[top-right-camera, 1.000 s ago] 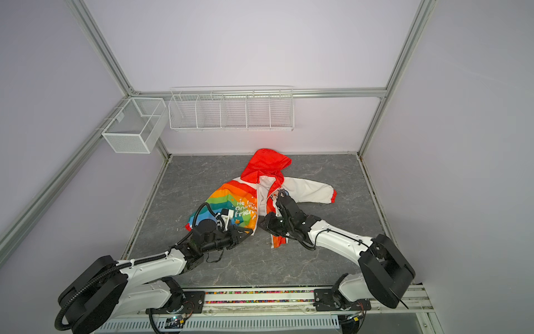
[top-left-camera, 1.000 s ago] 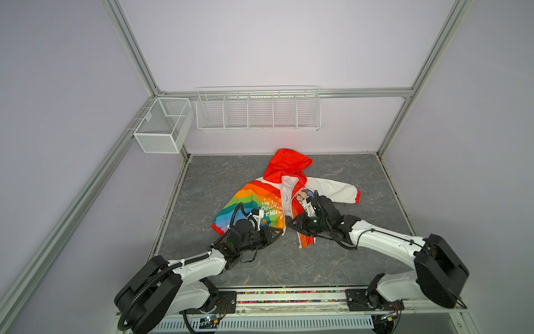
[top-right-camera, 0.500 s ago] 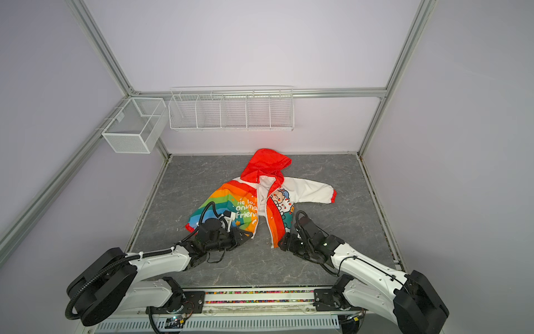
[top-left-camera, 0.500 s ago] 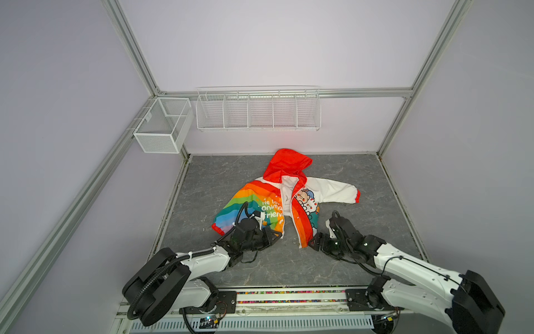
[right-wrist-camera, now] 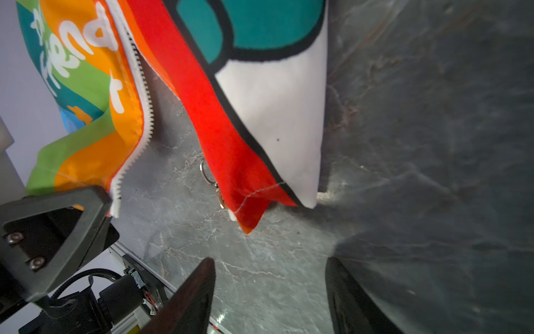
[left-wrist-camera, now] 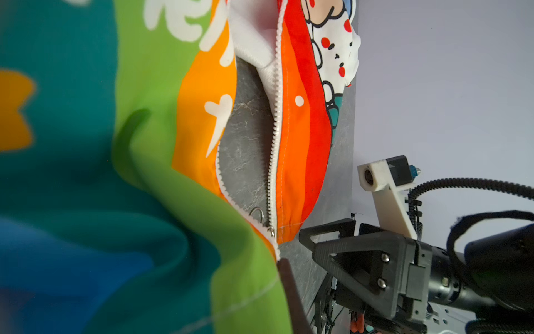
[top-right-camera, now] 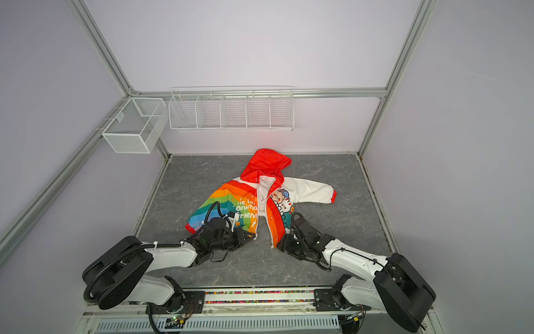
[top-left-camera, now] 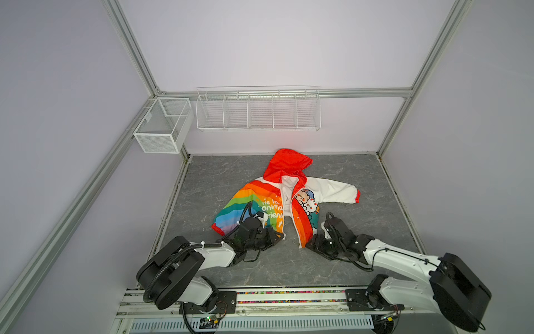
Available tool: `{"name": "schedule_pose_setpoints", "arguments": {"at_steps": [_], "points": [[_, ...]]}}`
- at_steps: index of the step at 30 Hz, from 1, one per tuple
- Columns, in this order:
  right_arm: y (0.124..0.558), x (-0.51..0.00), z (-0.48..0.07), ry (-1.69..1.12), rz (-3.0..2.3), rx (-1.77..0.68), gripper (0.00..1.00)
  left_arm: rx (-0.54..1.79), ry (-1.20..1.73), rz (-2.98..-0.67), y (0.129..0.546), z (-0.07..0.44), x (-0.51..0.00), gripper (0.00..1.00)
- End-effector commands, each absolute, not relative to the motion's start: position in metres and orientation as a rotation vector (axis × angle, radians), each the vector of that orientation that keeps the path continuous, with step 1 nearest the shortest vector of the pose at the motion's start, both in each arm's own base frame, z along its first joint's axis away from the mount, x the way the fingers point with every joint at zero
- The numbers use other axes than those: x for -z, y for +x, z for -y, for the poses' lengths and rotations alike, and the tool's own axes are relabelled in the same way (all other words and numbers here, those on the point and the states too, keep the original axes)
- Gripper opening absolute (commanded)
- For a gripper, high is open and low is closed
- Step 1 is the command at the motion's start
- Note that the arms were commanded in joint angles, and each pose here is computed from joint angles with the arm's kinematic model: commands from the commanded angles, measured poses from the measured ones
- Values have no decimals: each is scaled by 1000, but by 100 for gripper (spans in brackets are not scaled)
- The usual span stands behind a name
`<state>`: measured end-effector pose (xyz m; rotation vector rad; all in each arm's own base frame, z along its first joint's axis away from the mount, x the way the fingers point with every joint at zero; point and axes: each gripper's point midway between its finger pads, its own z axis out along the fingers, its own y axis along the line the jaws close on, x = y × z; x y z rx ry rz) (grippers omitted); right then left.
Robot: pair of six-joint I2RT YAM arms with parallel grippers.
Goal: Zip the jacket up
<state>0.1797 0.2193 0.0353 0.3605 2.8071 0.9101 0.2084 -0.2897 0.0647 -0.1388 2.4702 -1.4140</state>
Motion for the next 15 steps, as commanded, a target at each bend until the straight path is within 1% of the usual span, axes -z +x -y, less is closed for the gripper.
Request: {"name": "schedule_pose_setpoints", "arguments": {"at_steps": [1, 10, 15], "points": [[188, -40, -231, 348, -2782, -966, 60, 1416, -158, -2461, 218, 296, -64, 0], [198, -32, -247, 312, -2809, -980, 47, 1435, -198, -2523, 218, 316, -37, 0], [200, -27, -250, 302, -2820, -975, 43, 1441, -209, -2548, 214, 323, -26, 0]]}}
